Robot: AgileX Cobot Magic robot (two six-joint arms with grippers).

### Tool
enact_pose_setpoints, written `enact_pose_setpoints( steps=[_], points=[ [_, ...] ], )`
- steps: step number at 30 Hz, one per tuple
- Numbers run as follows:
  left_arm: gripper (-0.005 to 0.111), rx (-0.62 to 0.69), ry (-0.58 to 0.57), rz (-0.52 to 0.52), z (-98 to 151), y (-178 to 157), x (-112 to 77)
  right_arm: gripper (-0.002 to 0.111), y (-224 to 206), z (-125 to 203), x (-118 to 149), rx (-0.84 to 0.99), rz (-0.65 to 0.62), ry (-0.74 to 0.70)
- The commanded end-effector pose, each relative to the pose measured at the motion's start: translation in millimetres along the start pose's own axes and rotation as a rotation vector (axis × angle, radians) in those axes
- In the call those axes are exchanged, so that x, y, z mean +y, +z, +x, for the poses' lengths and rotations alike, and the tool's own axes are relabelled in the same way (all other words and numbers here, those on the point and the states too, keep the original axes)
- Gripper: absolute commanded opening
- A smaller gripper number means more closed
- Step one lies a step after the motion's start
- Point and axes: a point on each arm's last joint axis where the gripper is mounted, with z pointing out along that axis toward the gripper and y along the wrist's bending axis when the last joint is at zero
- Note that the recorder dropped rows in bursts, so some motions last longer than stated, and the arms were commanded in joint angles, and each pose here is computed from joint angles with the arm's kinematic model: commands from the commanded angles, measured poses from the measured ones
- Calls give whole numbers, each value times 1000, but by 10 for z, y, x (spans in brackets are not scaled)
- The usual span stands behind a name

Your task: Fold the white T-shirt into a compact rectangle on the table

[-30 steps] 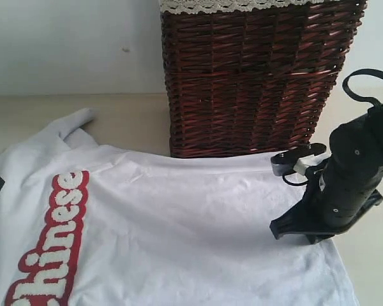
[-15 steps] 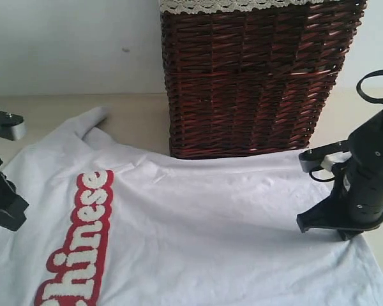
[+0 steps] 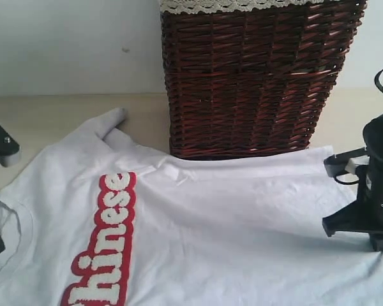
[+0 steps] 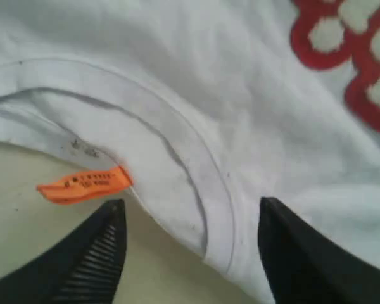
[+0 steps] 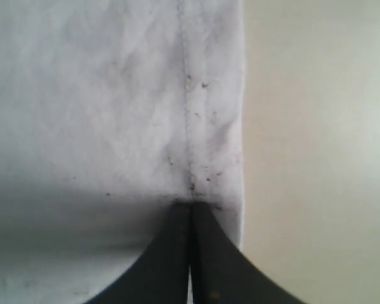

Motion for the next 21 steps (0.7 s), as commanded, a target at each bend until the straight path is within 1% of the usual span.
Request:
enact_pose_setpoints(
  steps=[1,2,4,7,12,15,16,19,21],
  points=[
    [60,7,98,-16,50,57,-34,0,-8,66,-199,140,183,-81],
    [60,-4,92,-18,40,57,-32,0,-17,71,-260,150,240,-75],
    [60,-17,88,-22,29,55,-30,0,-16,72,-347,161,270,-45],
    [60,-19,117,-24,27,55,-28,0,-13,57,-350,148,234,-11],
    [60,-44,199,-54,1,54,-4,0,-303,-41,-328,17,142,-25],
    [61,-43,288,-132,-10,47,64,0,-547,-32,-309,-94,44,-25],
    [62,-31,319,-164,-6,43,93,0,-620,-24,-282,-131,-9,-21],
    [63,-36,325,-181,-10,40,112,0,-781,-31,-201,-239,-139,-55],
    [63,-43,329,-188,-14,43,115,0,-841,-32,-140,-277,-217,-82]
  ],
)
